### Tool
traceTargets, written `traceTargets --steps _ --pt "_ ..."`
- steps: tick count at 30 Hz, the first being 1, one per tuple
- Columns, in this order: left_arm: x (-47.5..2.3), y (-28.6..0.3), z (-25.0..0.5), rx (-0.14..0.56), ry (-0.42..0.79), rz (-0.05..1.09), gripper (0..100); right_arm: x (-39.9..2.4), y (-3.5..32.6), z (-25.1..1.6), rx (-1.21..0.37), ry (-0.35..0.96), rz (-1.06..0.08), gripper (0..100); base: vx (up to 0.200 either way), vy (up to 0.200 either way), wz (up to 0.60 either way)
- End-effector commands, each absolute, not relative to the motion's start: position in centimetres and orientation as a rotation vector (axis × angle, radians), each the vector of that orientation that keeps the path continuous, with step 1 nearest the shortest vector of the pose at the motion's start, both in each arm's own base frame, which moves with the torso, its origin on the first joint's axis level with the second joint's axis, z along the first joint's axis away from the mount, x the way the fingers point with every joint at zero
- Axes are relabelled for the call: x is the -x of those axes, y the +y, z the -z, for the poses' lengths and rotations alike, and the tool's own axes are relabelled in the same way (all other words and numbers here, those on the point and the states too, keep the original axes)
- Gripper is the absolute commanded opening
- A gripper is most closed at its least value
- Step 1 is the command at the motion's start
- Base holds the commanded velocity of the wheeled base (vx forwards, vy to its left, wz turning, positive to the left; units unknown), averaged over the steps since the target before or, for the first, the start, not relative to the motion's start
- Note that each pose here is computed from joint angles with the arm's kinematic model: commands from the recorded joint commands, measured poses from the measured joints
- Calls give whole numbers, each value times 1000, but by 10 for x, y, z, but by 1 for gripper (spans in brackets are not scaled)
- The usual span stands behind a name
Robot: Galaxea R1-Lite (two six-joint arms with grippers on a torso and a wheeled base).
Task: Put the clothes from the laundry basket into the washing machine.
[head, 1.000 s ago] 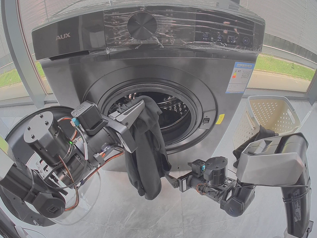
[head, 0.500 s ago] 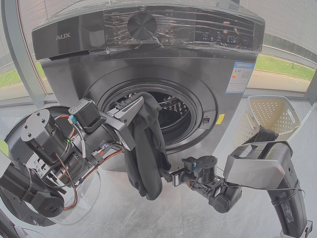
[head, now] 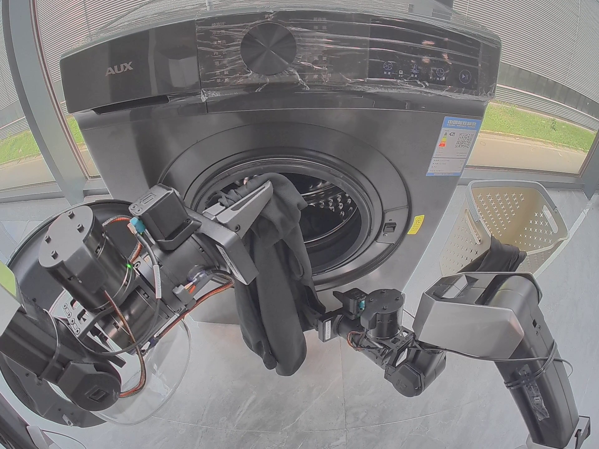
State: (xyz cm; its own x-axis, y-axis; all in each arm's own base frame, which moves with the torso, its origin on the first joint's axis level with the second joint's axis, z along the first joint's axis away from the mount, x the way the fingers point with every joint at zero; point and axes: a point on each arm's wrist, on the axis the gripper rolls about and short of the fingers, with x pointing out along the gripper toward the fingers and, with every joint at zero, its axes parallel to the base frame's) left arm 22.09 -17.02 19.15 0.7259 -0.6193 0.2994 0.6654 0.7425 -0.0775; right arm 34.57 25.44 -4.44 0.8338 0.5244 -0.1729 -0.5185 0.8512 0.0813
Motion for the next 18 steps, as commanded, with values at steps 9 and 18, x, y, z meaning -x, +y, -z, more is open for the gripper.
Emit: traceTargets --steps 9,18 --pt "-227 -162 -189 180 -256 680 0 -327 241 32 -26 208 -555 0 0 0 0" --pt "-234 -144 -179 177 -215 619 0 -277 191 -48 -39 181 -526 0 0 0 0"
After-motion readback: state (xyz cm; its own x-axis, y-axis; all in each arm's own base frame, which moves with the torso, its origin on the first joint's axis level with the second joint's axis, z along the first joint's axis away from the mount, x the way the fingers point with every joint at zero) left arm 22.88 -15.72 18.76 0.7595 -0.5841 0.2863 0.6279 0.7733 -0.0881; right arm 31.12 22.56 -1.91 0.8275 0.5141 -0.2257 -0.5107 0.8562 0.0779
